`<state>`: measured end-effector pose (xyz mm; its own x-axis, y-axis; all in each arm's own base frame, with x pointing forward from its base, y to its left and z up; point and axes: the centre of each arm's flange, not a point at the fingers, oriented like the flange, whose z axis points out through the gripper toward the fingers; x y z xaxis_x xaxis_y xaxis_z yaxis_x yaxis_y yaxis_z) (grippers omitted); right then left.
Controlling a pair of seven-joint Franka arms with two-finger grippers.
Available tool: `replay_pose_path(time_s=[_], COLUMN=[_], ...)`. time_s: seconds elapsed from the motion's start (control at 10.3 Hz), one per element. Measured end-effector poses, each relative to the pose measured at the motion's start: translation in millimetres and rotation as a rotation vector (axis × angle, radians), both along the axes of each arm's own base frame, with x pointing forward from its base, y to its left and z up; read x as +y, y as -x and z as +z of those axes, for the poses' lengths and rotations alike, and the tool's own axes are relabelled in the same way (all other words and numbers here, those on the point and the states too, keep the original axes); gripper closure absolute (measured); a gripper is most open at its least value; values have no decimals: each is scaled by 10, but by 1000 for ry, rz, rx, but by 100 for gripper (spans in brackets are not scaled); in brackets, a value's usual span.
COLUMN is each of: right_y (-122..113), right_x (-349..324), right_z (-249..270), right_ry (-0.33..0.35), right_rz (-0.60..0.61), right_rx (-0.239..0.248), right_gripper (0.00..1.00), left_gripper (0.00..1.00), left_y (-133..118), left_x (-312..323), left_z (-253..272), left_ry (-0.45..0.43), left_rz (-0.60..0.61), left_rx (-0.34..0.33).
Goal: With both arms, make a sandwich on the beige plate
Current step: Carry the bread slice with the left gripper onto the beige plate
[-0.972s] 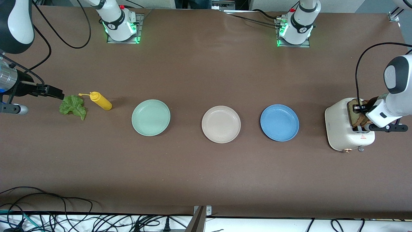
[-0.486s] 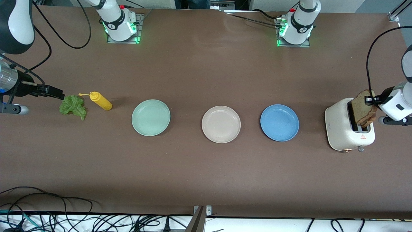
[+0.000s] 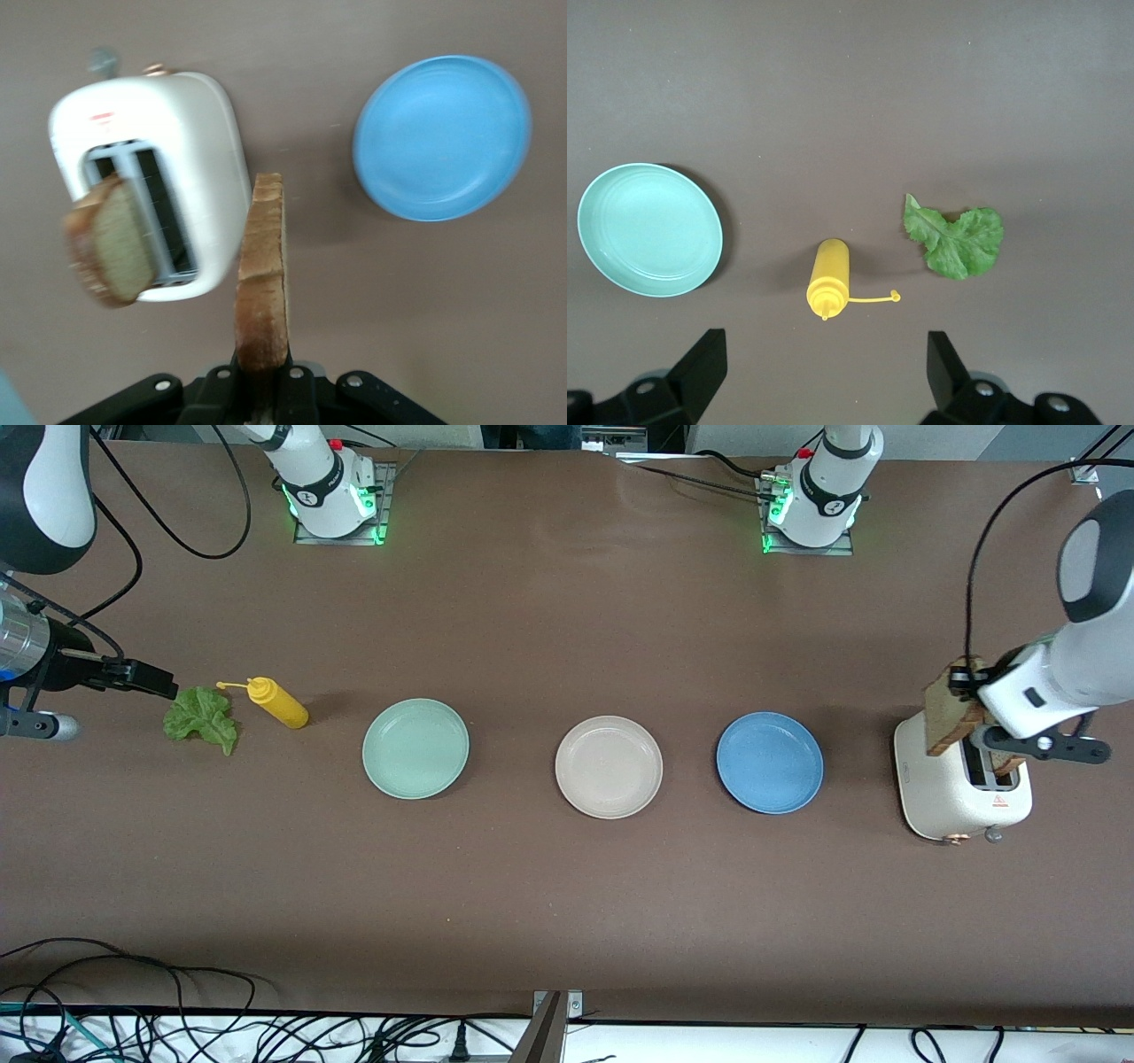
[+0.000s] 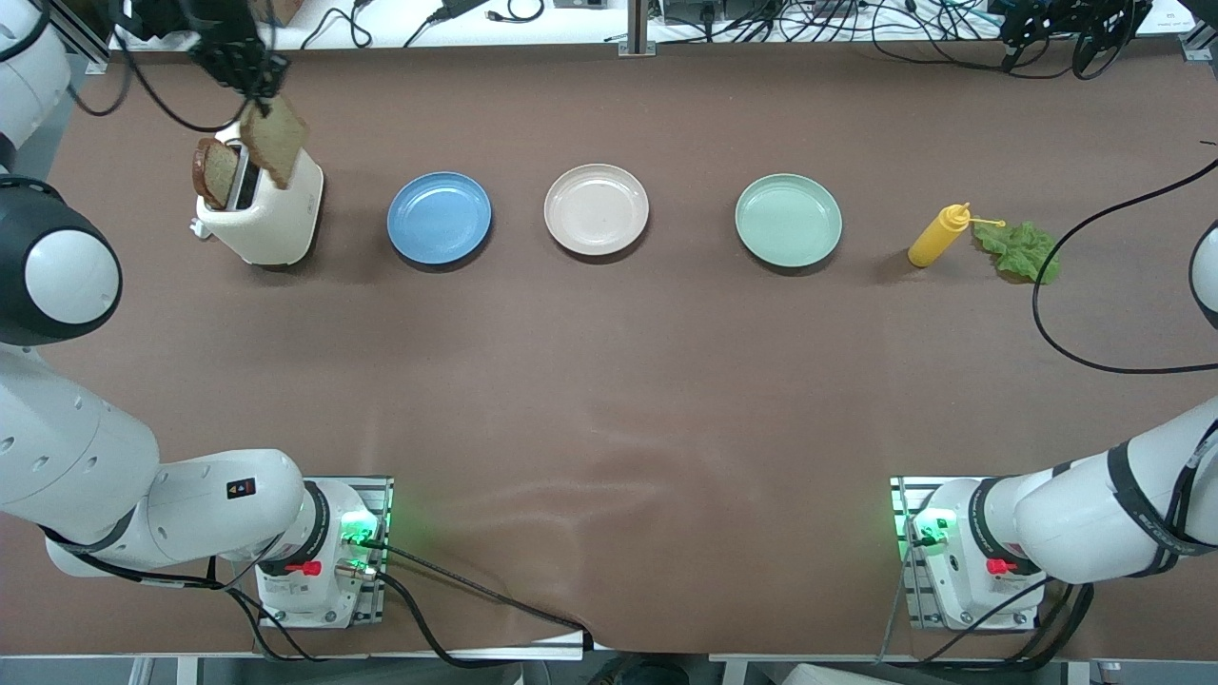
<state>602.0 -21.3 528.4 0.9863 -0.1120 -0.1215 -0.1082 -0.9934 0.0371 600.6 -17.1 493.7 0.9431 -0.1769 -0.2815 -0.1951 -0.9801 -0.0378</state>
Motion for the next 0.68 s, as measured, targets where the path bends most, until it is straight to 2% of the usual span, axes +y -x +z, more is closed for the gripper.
replay_pose_path(time_s=[0.19,0.39,0.68], right_y=[0,-1,-3], right_x=[2,5,6], right_z=[0,0,1], right_ry=[0,0,0], right_rz=[0,1,1], right_rx=[0,0,0], right_gripper=[0,0,0], left_gripper=[90,90,90], left_y=[10,-8,-147], left_x=[-257,-542,-1165], left_z=[-51,-215,-740], left_ry=[148,247,417], left_rz=[20,47,82], left_rx=[25,70,120])
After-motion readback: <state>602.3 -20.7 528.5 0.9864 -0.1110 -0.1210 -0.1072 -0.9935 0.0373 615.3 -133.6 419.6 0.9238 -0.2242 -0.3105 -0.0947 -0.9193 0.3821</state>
